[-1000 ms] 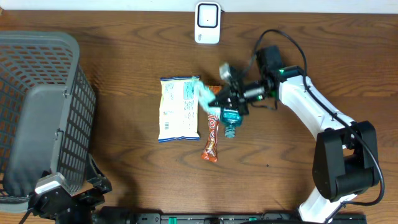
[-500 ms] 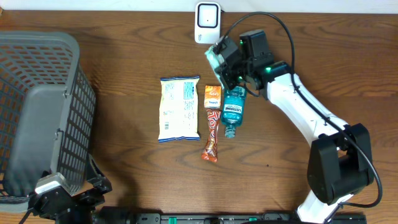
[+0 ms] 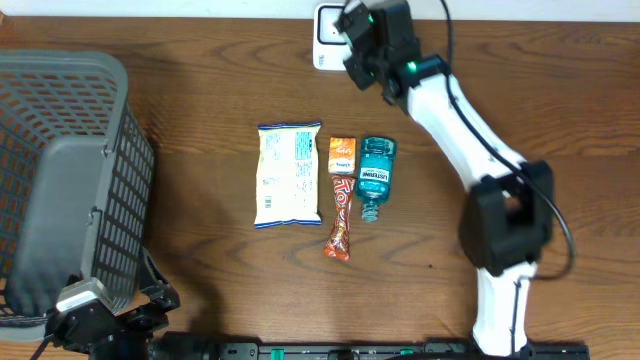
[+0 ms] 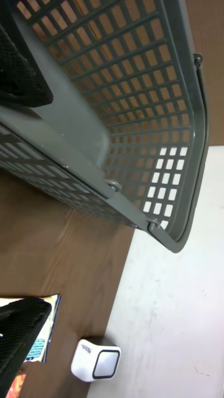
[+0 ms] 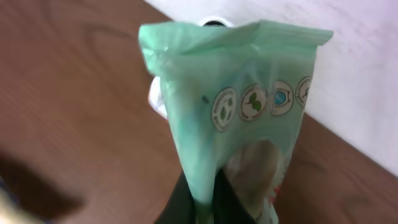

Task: Scan the item barcode
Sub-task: 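Carry the wipes pack with the right gripper toward the white scanner, then hold the mint-green wipes pack against the white scanner face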

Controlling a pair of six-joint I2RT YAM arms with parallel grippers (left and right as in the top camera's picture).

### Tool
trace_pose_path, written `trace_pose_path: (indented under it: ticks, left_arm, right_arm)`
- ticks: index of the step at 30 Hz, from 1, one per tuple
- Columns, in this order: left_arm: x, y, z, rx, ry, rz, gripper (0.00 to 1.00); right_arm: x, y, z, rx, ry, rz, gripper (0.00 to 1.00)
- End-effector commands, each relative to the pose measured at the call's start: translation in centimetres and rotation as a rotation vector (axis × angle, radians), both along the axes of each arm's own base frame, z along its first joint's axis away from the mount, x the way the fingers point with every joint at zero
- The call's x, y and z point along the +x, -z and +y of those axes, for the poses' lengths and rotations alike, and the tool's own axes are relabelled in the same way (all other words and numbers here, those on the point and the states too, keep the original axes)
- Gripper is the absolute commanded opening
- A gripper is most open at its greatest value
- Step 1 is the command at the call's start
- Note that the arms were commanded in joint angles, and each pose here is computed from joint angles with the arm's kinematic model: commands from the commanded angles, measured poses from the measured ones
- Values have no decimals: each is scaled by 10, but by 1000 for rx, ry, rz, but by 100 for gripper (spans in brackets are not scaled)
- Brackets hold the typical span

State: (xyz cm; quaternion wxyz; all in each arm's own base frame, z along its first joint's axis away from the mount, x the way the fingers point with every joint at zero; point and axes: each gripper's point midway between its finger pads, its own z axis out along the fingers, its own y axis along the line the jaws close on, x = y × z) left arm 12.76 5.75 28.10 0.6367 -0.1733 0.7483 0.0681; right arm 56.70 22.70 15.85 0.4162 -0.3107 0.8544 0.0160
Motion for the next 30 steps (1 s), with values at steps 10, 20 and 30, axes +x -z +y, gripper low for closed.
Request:
trace_pose_path:
  ticks: [10, 20, 30]
  left_arm:
    - [0, 14, 1, -12, -8, 42, 98]
    - [0, 14, 1, -12, -8, 42, 98]
    - [0, 14, 1, -12, -8, 42, 98]
  right_arm:
    - [75, 34, -5, -251, 93, -91, 1]
    - [99, 21, -12, -431, 85, -256, 1]
    - [102, 29, -7, -646, -46, -301, 1]
